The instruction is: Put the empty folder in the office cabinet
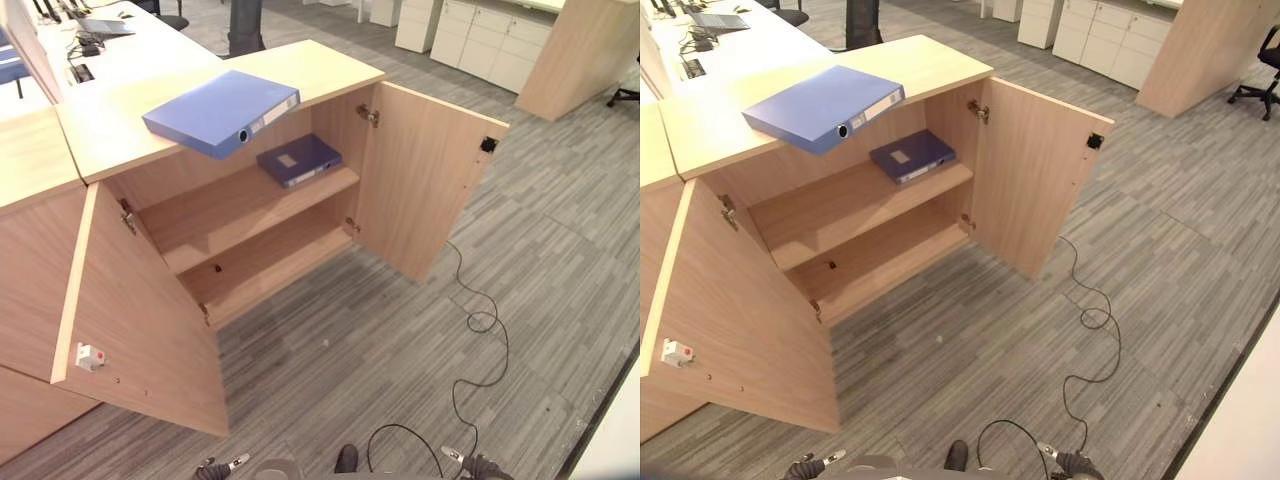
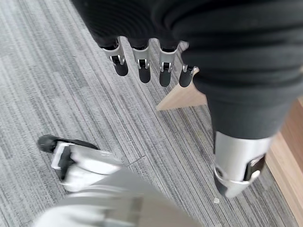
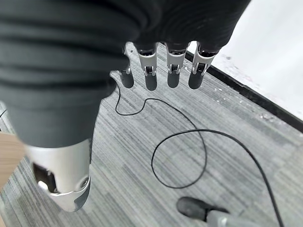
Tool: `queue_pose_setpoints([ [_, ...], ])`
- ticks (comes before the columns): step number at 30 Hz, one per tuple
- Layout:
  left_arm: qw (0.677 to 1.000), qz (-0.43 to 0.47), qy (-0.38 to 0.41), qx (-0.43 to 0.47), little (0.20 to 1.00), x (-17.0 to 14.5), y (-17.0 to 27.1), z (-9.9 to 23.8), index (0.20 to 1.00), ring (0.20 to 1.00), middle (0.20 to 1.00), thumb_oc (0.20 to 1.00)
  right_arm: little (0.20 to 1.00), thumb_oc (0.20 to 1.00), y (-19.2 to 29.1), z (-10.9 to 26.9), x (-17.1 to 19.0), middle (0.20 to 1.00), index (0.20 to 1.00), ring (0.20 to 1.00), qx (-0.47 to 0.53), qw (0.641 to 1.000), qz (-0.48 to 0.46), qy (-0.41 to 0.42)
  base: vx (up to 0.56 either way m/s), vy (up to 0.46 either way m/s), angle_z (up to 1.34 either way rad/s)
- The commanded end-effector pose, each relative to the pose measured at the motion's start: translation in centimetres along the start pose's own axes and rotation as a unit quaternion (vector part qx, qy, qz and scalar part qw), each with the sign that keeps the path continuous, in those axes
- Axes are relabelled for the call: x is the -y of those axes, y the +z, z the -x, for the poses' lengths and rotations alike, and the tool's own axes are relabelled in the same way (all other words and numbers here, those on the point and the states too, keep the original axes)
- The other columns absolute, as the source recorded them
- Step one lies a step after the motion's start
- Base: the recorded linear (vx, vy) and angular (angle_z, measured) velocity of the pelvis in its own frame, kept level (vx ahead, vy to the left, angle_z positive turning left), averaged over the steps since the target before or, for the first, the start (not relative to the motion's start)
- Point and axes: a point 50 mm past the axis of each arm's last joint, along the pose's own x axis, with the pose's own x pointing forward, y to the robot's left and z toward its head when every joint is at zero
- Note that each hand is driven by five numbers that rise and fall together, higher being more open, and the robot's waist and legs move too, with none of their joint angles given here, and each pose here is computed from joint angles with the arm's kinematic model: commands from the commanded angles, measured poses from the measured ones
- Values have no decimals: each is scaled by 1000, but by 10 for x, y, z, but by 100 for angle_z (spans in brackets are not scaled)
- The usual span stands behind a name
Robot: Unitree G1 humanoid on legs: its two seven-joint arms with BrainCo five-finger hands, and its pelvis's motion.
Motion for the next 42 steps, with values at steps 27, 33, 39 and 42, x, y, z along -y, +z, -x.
queue_pose_setpoints([
  [27,999,46,3,6,1000,-9,0,0,1000,1000,1000,1000,1000,1000,-4,0,0,1000,1000,1000,-14,999,29,4,241,144,-32],
  [33,999,37,-1,3,1000,-9,2,-1,1000,1000,1000,1000,1000,1000,7,-1,-1,1000,1000,1000,4,1000,18,14,168,334,9],
  [39,999,33,-1,-1,1000,-9,1,-1,1000,1000,1000,1000,1000,1000,8,0,-4,1000,1000,1000,11,1000,21,17,66,122,32],
  [42,1000,25,-5,19,1000,-7,12,-2,1000,1000,1000,1000,1000,1000,13,0,-7,1000,1000,1000,18,1000,5,15,56,-69,78],
])
